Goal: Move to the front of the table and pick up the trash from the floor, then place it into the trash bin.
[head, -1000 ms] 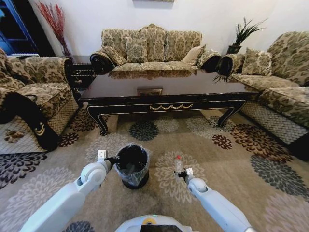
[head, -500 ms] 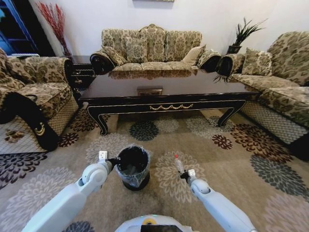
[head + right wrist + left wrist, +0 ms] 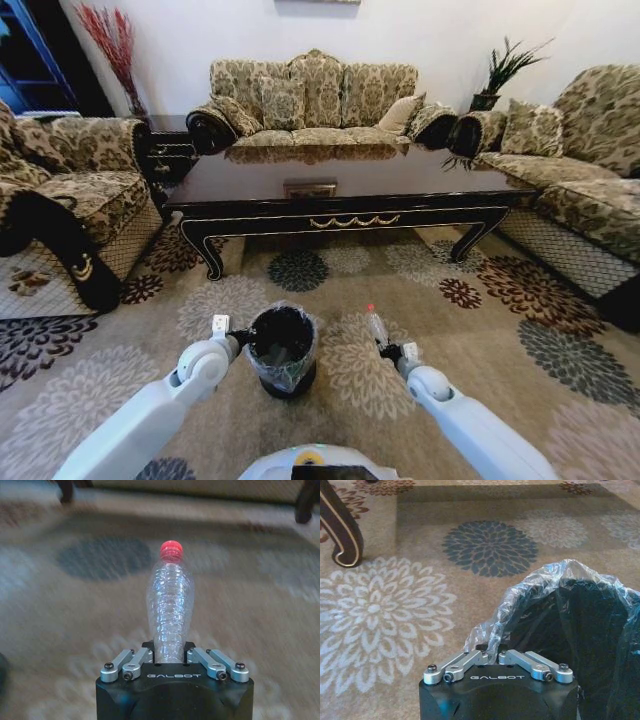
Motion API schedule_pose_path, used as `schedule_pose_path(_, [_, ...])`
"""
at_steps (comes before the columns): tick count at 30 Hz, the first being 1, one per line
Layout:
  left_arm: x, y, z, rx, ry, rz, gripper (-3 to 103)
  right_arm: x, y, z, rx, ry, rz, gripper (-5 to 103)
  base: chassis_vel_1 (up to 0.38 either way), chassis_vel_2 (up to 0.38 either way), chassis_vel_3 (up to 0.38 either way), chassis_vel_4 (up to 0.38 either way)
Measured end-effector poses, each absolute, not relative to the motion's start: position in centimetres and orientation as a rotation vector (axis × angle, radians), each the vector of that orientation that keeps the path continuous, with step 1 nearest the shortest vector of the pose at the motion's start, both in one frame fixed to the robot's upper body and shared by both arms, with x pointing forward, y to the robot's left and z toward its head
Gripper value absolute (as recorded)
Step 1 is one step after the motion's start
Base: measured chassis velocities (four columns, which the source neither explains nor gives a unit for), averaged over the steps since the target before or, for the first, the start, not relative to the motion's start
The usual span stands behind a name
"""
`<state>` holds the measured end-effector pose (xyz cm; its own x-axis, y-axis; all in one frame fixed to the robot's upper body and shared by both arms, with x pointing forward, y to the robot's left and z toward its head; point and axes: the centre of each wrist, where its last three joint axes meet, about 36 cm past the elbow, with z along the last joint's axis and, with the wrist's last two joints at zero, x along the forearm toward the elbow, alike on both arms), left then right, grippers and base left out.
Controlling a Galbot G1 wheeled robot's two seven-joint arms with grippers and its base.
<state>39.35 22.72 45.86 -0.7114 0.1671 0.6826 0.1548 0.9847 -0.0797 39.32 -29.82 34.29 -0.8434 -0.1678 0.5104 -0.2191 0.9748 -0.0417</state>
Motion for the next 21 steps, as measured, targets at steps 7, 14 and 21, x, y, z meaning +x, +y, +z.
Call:
schedule_pose_path(7, [39.2,21.5,45.8,-0.232,-2.37,0.006,4,38.3,-26.9,42.0,0.468,-2.724,0.04,25,0.0,0.0,0.0,0.0])
schedule_pose_path(14, [40.3,19.5,46.4,-0.279,-2.372,-0.013,4,36.5,-24.8,47.3,0.648,-2.808,-0.014,25,0.0,0.0,0.0,0.0])
schedule_pose_path(21, [41.4,18.2,47.0,-0.335,-2.374,-0.034,4,35.1,-24.3,48.6,0.783,-2.834,-0.006,25,0.0,0.0,0.0,0.0])
